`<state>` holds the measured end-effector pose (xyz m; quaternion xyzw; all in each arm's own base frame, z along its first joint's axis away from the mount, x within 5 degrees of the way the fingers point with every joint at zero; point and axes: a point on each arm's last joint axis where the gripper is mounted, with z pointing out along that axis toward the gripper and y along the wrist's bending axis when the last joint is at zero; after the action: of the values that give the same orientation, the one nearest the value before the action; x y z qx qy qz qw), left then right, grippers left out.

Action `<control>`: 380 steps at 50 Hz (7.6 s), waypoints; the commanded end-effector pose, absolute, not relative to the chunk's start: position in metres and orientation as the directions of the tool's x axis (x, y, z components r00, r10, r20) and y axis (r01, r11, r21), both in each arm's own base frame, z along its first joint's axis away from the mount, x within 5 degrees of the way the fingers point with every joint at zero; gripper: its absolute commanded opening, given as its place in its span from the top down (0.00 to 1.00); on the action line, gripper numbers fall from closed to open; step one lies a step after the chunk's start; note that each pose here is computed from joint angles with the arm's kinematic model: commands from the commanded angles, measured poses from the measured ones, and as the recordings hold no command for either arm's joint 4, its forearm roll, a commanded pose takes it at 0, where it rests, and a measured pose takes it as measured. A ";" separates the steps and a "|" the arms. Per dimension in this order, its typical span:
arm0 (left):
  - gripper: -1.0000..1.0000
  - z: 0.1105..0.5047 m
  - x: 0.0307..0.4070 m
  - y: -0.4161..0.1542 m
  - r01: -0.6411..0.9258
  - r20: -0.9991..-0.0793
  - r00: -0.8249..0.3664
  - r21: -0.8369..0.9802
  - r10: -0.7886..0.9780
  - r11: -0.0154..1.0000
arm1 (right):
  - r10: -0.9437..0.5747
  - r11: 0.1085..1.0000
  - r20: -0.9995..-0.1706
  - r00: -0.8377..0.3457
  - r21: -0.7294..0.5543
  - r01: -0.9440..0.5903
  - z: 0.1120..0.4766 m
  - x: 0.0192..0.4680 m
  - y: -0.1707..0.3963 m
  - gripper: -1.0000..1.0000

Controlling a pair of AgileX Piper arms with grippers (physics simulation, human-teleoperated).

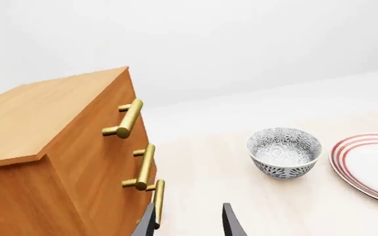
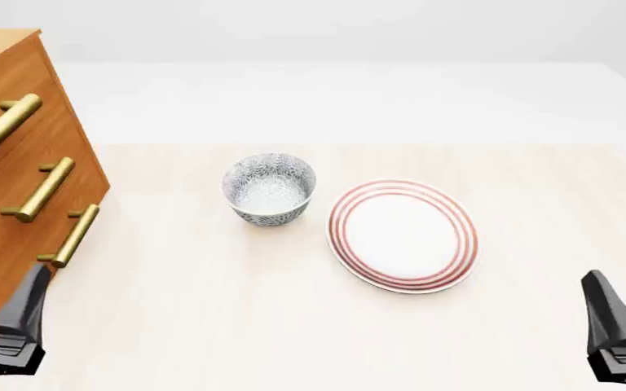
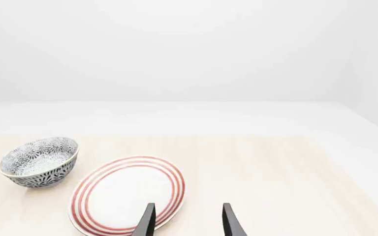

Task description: Open the top drawer of the cabinet.

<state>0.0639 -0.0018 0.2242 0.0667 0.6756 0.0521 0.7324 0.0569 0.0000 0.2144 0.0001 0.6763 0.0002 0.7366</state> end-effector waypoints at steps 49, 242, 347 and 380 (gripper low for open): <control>0.00 0.286 0.055 -0.001 -0.029 -0.541 0.031 0.840 0.841 0.541 | 0.001 1.000 -0.996 0.085 0.001 0.000 0.214 0.057 0.000 0.00; 0.00 0.257 0.221 0.074 -0.006 -0.189 -0.322 0.980 0.928 0.198 | 0.001 1.000 -0.996 0.085 0.001 0.000 0.214 0.057 0.000 0.00; 1.00 0.269 0.224 0.026 -0.043 -0.063 -0.111 0.997 0.992 0.059 | 0.001 1.000 -0.996 0.085 0.001 0.000 0.214 0.057 0.000 0.00; 1.00 0.279 0.219 0.004 -0.062 -0.060 -0.013 0.996 0.998 0.059 | 0.001 1.000 -0.996 0.085 0.001 0.000 0.214 0.057 0.000 0.00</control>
<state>0.2188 0.0187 0.2669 0.4672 0.5229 0.5136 0.4946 0.0574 0.0000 0.2144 0.0002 0.6764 0.0004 0.7365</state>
